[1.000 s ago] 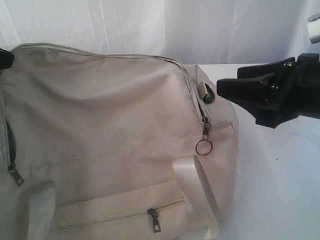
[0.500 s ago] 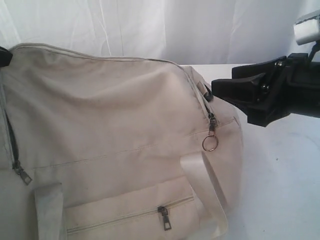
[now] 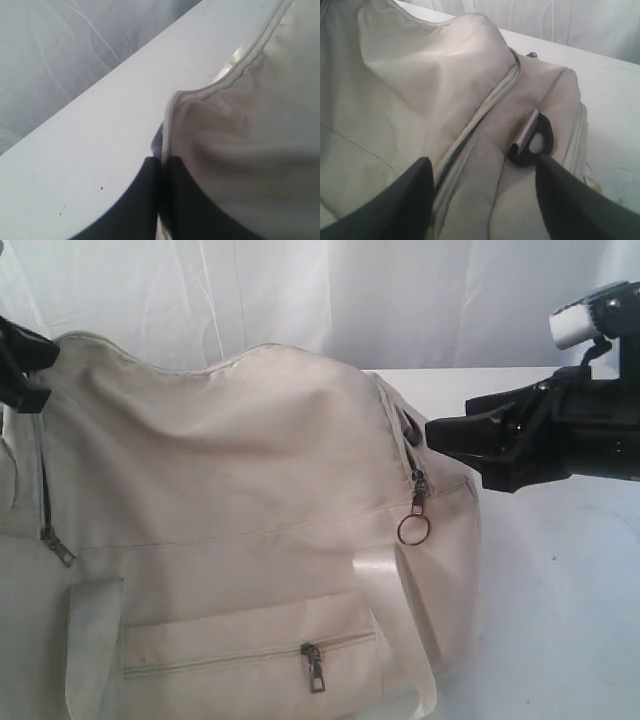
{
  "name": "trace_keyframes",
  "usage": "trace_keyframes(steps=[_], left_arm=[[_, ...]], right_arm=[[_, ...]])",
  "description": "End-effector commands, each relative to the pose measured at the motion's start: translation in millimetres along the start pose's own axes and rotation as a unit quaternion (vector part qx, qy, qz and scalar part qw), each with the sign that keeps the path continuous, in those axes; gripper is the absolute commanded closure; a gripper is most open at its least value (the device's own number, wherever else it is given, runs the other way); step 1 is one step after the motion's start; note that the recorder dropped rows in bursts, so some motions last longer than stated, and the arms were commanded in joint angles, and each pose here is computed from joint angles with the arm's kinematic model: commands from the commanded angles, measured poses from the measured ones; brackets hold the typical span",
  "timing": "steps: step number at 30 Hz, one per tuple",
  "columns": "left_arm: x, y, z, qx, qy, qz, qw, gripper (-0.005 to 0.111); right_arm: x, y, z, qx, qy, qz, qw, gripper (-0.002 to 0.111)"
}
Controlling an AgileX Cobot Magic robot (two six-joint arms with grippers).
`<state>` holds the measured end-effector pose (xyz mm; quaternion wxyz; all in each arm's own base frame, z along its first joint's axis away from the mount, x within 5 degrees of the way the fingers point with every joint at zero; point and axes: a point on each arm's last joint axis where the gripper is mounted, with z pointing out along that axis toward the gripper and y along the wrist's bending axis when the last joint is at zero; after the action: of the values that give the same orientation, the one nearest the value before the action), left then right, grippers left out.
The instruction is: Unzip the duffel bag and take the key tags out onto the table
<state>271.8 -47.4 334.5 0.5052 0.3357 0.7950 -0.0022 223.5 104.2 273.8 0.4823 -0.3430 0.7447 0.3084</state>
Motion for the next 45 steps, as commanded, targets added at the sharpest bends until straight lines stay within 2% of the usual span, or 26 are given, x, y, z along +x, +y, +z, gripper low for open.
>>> trace_keyframes(steps=[1, 9, 14, 21, 24, 29, 31, 34, 38, 41, 45], left_arm=[[-22.9, 13.4, 1.6, -0.018, -0.04, -0.012, 0.999, 0.107], [-36.9, 12.1, 5.1, 0.031, -0.062, -0.014, 0.997, 0.107], [-37.3, 12.1, 5.1, 0.031, -0.064, -0.017, 0.997, 0.107], [-37.2, 11.9, 5.1, 0.032, -0.064, -0.017, 0.997, 0.107], [-37.3, 11.9, 5.0, 0.033, -0.064, -0.018, 0.997, 0.107], [-37.6, 11.8, 5.0, 0.033, -0.066, -0.021, 0.997, 0.107], [-37.6, 11.8, 5.0, 0.033, -0.066, -0.021, 0.997, 0.107], [-37.7, 12.2, 5.0, 0.031, -0.066, -0.021, 0.997, 0.107], [-37.8, 12.6, 5.0, 0.029, -0.067, -0.021, 0.997, 0.107], [-37.8, 12.6, 5.0, 0.029, -0.067, -0.021, 0.997, 0.098], [-39.2, 11.1, 4.6, 0.039, -0.072, -0.033, 0.996, 0.068]], right_arm=[[-10.4, -11.1, 17.7, -0.014, -0.013, 0.024, 1.0, 0.051], [-35.8, -24.5, 56.8, -0.043, -0.028, 0.026, 0.998, 0.051], [-33.3, -33.0, 70.7, -0.045, -0.013, 0.062, 0.997, 0.051], [-29.4, -34.2, 72.1, -0.038, 0.004, 0.055, 0.998, 0.053], [-29.1, -28.5, 76.0, -0.047, 0.008, 0.056, 0.997, 0.062], [-32.3, -13.0, 83.9, -0.075, 0.012, 0.04, 0.996, 0.098], [-40.6, -9.4, 83.0, -0.098, 0.0, 0.032, 0.995, 0.108], [-58.7, 0.2, 77.8, -0.151, -0.027, 0.012, 0.988, 0.108], [-56.2, 6.2, 73.5, -0.178, 0.013, -0.026, 0.984, 0.108], [-50.7, 10.7, 71.1, -0.203, 0.037, -0.024, 0.978, 0.108], [-49.9, 18.2, 67.6, -0.247, 0.035, -0.032, 0.968, 0.108]])
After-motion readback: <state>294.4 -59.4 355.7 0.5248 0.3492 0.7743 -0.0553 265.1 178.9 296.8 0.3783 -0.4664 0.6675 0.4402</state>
